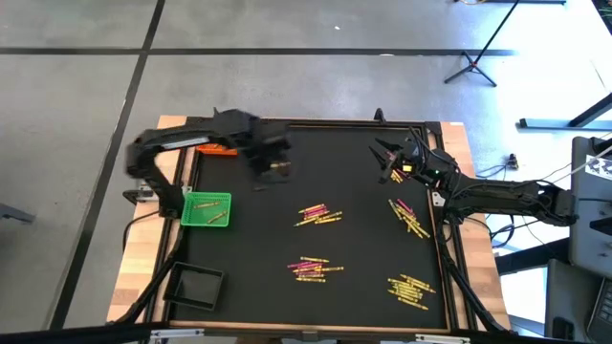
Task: Sort crayons
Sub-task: Put the yellow crayon into the green bin
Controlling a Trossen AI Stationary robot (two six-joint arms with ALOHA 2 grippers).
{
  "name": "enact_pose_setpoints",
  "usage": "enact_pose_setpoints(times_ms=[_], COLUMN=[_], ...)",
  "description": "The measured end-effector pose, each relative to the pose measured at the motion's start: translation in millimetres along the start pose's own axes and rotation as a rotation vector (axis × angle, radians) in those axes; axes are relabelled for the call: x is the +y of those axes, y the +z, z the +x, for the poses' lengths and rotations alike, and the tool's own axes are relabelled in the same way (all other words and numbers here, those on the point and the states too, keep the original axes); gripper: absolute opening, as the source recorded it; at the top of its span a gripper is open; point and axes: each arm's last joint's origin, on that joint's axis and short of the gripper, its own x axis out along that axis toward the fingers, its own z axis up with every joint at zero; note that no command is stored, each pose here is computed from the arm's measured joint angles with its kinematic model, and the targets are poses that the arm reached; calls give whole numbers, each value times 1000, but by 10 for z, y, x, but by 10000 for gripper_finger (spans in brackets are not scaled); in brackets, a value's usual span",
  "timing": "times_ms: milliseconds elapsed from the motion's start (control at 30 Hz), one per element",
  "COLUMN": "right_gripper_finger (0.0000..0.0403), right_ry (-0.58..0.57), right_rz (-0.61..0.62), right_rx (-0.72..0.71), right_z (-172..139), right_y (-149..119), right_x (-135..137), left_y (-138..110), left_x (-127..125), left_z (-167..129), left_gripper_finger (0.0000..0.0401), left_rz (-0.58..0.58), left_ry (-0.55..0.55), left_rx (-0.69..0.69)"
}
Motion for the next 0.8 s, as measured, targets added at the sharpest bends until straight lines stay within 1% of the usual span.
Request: enact_pose_setpoints(times_ms=[133,300,400,533,667,800], right_gripper_finger=[154,154,154,154,154,154], right_ry=[-2,-2,-2,-2,-2,1], right_rz=[4,3,3,3,9,25], right_rx=[-30,-25,-23,-23,-21,-9], right_z=[0,0,0,0,0,0], right_y=[29,24,23,22,20,9], right_x=[-2,-2,-2,-2,-2,0], left_y=[-414,-869,-1091,-1288,-1402,-1456], left_x=[-131,-219,-232,-248,-266,-280], left_z=[-151,-208,-215,-171,-85,35], left_gripper_finger=[5,6,6,6,6,6], left_rz=[-72,-175,-244,-326,-357,-377], left_ry=[68,83,82,70,70,83], left_rx=[-42,-86,-108,-111,-90,-47])
